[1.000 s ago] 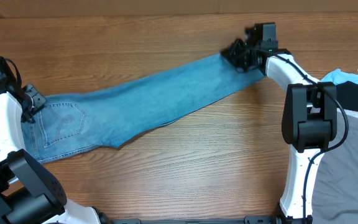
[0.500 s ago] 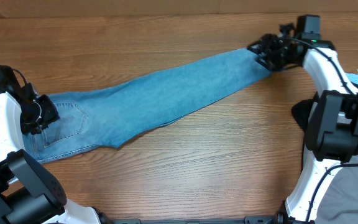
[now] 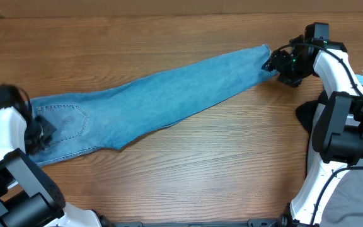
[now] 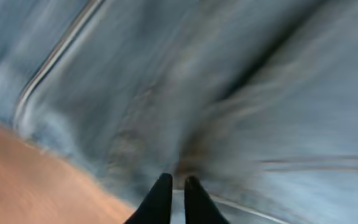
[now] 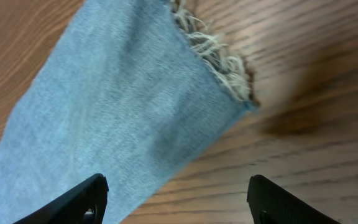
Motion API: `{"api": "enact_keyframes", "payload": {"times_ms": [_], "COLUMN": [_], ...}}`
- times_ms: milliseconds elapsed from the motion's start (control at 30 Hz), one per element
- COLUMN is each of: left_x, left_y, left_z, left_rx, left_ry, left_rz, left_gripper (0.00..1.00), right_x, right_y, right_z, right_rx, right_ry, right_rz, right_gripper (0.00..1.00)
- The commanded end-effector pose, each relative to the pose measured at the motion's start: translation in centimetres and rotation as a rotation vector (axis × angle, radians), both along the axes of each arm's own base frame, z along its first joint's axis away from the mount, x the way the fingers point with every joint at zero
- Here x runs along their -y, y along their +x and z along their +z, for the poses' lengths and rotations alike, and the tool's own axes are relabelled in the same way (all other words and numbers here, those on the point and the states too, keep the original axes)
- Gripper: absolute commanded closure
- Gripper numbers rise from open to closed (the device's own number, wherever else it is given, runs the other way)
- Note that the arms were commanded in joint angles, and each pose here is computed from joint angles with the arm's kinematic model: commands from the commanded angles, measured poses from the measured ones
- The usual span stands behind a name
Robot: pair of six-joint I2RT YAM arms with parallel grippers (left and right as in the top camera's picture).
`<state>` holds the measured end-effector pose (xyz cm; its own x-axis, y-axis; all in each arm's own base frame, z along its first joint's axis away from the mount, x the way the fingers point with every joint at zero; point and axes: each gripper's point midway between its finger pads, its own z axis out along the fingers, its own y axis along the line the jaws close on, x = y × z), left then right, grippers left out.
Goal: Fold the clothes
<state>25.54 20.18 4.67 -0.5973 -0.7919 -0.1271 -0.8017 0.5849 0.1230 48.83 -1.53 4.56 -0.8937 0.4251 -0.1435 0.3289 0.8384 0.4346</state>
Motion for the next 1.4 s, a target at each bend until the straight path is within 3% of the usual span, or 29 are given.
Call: {"api": "enact_keyframes", "payload": {"times_ms": [0, 133, 267, 400, 567, 800, 833, 933, 1200, 1367], "left_x": [-1.6, -1.8, -1.5, -1.2, -1.0, -1.9, -2.2, -2.8, -2.5, -2.5], "left_y": [-3.7, -6.9, -8.6, -7.4, -4.4, -2.2, -1.9, -1.1, 0.5, 1.1], "left_z": [-1.2, -2.8, -3.7, -3.7, -2.4, 0.6, 1.2, 2.8, 4.8, 4.9], "left_rx": [-0.067, -0.113, -0.123, -0.054, 0.064, 0.131, 0.138, 0.157, 0.228, 0.247], "left_ry": [0.044, 0.011, -0.039, -0.109, -0.181, -0.194, -0.187, -0.174, -0.212, -0.207], "left_rz": [0.175, 0.24, 0.283, 0.252, 0.163, 0.118, 0.113, 0.098, 0.041, 0.028], "left_gripper": [0.84, 0.79, 0.83, 0.84, 0.71, 0.68, 0.69, 0.7, 0.68, 0.62], "right_x": [0.7, 0.9, 1.7, 1.8, -0.6, -2.8, -2.8, -2.0, 7.2, 11.0], "right_y": [0.1, 0.8, 1.5, 1.9, 1.8, 2.2, 2.2, 2.2, 1.0, -0.6], "right_z": [1.6, 1.7, 1.3, -0.4, -2.9, -3.2, -3.2, -2.9, 0.9, 4.9], "right_rx": [0.036, 0.065, 0.098, 0.097, 0.07, 0.1, 0.1, 0.103, 0.053, 0.116], "right_ry": [-0.032, -0.042, -0.086, -0.083, 0.032, 0.119, 0.119, 0.118, 0.036, 0.045], "right_rz": [0.008, 0.005, -0.008, -0.008, 0.044, 0.112, 0.112, 0.096, -0.242, -0.275], "right_gripper": [0.2, 0.15, 0.1, 0.06, 0.05, 0.4, 0.5, 0.95, 0.96, 0.96]}}
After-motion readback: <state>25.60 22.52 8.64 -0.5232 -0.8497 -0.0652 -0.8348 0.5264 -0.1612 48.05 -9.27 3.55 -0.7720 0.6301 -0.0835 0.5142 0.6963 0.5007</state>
